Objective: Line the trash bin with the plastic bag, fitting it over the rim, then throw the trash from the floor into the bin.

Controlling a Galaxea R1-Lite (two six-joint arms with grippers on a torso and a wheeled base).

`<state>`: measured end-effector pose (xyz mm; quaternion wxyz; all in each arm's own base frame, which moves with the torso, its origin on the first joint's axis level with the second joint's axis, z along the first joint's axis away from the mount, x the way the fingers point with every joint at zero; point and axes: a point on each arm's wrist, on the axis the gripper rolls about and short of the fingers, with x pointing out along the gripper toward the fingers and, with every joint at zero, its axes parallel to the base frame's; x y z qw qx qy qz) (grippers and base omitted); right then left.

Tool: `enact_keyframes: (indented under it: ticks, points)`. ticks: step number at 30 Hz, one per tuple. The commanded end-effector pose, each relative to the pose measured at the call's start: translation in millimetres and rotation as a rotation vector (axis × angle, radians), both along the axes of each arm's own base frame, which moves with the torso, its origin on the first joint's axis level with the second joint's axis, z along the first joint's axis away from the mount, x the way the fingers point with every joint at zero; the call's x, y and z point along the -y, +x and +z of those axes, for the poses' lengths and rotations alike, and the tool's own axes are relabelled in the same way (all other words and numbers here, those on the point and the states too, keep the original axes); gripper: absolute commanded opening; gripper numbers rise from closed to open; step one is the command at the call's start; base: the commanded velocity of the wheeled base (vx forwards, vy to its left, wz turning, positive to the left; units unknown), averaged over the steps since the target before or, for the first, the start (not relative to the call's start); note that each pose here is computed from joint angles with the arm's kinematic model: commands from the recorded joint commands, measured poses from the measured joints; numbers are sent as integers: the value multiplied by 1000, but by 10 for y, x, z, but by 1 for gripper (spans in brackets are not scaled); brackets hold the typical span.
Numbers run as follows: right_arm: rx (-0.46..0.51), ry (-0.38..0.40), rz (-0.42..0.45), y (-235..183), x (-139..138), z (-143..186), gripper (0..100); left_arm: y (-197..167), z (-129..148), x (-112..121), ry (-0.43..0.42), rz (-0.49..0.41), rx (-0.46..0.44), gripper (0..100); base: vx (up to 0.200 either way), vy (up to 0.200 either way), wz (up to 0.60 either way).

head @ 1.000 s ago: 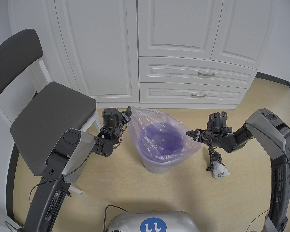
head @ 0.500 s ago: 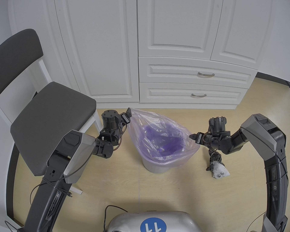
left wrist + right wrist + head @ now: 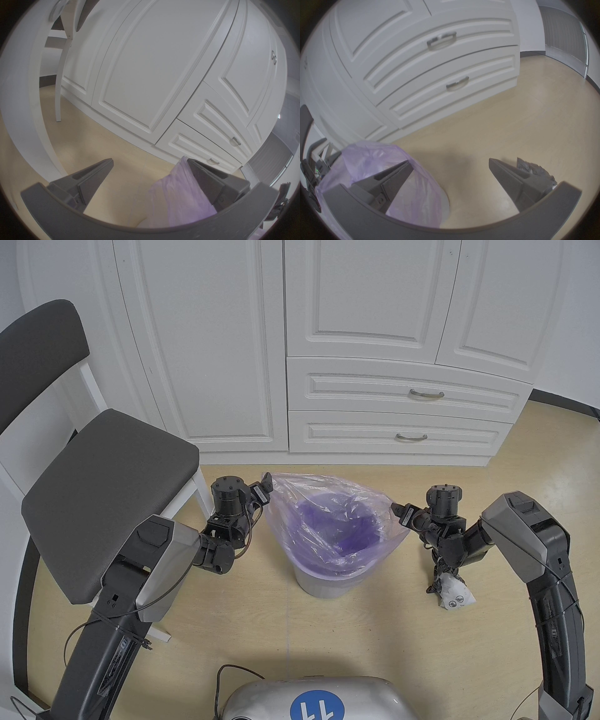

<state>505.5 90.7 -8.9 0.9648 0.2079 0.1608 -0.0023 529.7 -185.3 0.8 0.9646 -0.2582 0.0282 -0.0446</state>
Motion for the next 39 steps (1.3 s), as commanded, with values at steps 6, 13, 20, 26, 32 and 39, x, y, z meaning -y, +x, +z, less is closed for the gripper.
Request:
enact_keyframes:
  ticks: [6, 13, 20, 26, 32, 39]
  points:
    - [69, 22, -9, 33, -83, -201, 100, 24, -259, -86, 62, 0, -39, 100, 0, 0, 0]
    - [80, 15, -15, 52, -187, -341, 100, 15, -602, -142, 182, -4, -88, 100, 0, 0, 0]
    - [68, 4, -8, 41, -217, -392, 100, 13, -746, -190, 217, -29, -121, 100, 0, 0, 0]
    - [48, -8, -7, 39, -216, -469, 100, -22, -919, -163, 299, -55, -136, 100, 0, 0, 0]
    - [-15, -29, -4, 28, -214, -541, 100, -55, -1028, -123, 371, -63, -139, 100, 0, 0, 0]
    - [-46, -45, -27, 49, -205, -531, 100, -52, -1011, -123, 374, -59, -136, 100, 0, 0, 0]
